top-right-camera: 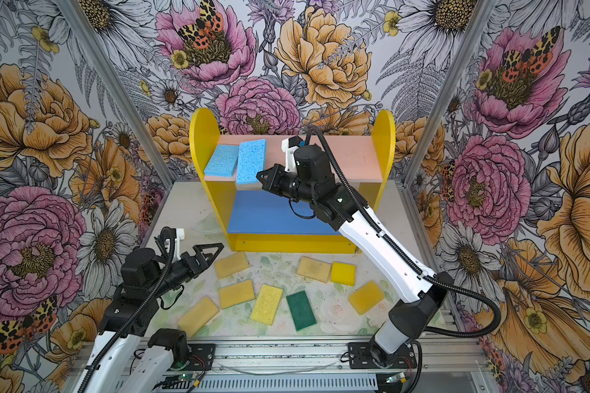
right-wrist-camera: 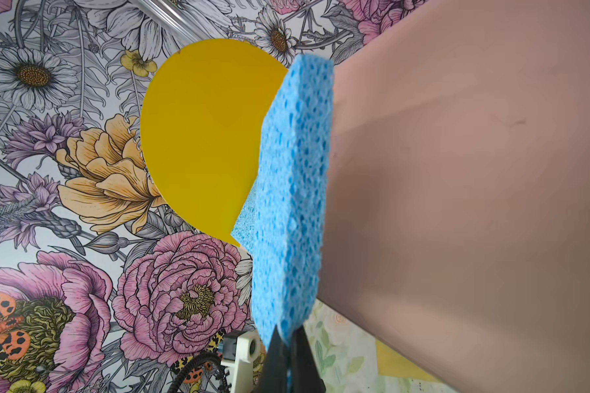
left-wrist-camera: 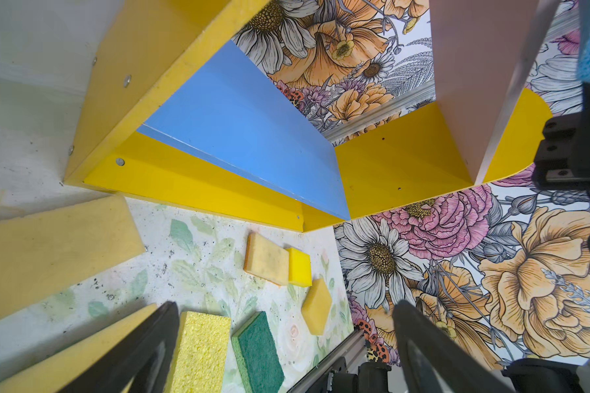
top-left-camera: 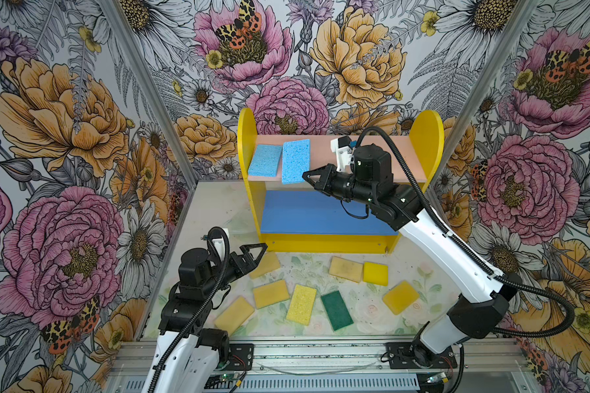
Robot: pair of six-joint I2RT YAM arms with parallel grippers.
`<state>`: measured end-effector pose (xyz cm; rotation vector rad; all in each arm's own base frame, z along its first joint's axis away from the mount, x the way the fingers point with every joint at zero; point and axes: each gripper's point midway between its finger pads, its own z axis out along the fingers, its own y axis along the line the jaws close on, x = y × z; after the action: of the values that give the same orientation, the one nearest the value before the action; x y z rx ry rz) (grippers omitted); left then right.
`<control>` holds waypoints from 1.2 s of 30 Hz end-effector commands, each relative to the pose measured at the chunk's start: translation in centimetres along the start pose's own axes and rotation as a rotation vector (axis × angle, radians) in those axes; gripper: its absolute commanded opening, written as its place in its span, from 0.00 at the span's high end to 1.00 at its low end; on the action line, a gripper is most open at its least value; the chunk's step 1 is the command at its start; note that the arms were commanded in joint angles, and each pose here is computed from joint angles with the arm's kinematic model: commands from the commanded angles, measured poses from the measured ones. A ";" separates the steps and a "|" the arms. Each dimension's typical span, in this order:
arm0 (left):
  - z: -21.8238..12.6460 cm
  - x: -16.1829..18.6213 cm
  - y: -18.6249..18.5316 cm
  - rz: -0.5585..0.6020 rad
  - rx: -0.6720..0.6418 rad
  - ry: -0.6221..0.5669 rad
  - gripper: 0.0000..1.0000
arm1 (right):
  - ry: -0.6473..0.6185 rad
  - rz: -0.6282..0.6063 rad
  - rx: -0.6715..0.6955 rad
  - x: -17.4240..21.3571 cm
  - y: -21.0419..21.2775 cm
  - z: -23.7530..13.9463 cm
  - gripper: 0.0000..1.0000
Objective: Place and organize the cleaning sponges onto the shelf
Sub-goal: 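Carry the blue sponge onto the pink top shelf beside the first sponge, then lay the blue sponge flat against the first one and open the right gripper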
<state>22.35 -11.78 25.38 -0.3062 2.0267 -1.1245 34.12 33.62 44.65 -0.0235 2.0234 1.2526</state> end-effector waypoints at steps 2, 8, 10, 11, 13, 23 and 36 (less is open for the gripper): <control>-0.3 -0.4 0.4 0.065 -0.044 -0.012 0.01 | -0.040 0.028 0.033 -1.5 -0.4 -0.1 1.00; -0.2 -0.1 0.7 0.067 -0.046 -0.003 0.01 | -0.041 0.050 0.034 -2.3 -0.8 1.1 1.00; -0.1 -0.1 0.8 0.067 -0.048 0.001 0.01 | -0.027 0.057 0.031 -2.2 -0.8 1.7 1.00; -0.1 0.0 0.8 0.068 -0.049 0.001 0.01 | -0.021 0.060 0.028 -2.1 -0.8 2.0 1.00; -0.1 0.1 0.9 0.067 -0.049 0.005 0.01 | -0.009 0.069 0.029 -2.0 -1.1 2.7 1.00; 0.1 0.3 1.2 0.061 -0.055 0.015 0.01 | -0.036 0.067 0.050 -2.8 -1.5 2.9 0.64; 0.0 0.3 1.1 0.057 -0.048 0.014 0.01 | -0.056 0.041 0.104 -2.8 -2.5 2.1 0.41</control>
<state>22.26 -11.57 24.46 -0.2699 2.0680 -1.0666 38.00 34.07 44.99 0.0796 2.0173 1.2448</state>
